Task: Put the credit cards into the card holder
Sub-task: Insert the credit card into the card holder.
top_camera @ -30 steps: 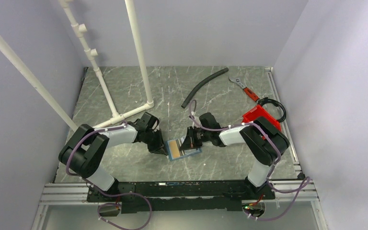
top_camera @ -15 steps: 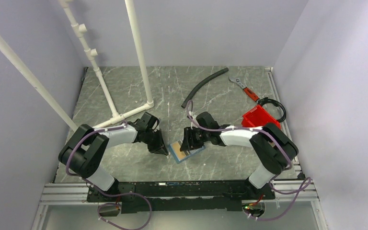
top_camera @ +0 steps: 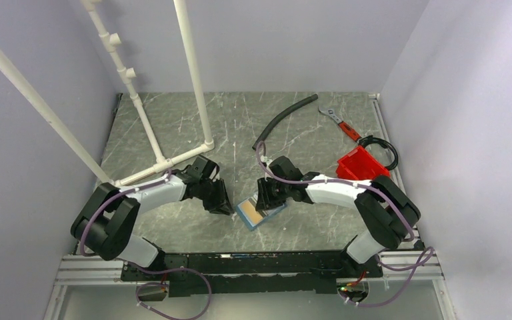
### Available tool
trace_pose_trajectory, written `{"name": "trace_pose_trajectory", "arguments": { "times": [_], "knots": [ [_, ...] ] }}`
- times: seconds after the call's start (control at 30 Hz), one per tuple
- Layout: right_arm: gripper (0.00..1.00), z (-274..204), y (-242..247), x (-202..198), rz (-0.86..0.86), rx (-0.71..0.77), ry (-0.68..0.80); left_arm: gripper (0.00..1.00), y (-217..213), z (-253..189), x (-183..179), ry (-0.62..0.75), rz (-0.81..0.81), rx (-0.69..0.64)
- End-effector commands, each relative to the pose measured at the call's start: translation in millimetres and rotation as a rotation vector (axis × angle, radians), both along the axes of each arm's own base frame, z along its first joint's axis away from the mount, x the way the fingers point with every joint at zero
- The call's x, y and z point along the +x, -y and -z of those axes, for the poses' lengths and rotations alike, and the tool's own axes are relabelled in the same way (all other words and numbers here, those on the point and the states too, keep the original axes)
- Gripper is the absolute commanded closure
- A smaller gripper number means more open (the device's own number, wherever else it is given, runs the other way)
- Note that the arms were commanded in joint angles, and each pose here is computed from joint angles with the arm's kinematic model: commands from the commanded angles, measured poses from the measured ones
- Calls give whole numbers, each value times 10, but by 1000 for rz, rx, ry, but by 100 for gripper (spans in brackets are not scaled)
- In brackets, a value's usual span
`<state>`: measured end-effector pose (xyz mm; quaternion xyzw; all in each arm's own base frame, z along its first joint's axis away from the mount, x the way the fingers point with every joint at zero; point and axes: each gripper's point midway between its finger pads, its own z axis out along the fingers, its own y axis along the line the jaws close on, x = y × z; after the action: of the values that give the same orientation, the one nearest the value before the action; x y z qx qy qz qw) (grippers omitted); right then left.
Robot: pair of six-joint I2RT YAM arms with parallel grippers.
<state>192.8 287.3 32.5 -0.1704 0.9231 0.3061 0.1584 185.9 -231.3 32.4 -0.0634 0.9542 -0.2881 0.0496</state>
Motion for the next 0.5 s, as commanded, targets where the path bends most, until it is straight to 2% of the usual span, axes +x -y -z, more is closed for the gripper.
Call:
{"name": "trace_pose_trajectory", "arguments": {
  "times": [0.0,0.13,0.33,0.43,0.47],
  "knots": [
    [71,-59,-273,50,-2,126,-24,70,66,-198,28,25,-17,-55],
    [72,-88,-539,89,60,268,-96,63,-52,-251,37,35,-41,-21],
    [69,-6,-606,223,128,247,-115,51,-278,-335,37,47,-122,-22],
    [58,42,-575,248,121,203,-104,45,-237,-388,18,41,-119,-72],
    [52,40,-543,252,122,185,-87,45,-219,-397,17,34,-118,-83]
  ]
}}
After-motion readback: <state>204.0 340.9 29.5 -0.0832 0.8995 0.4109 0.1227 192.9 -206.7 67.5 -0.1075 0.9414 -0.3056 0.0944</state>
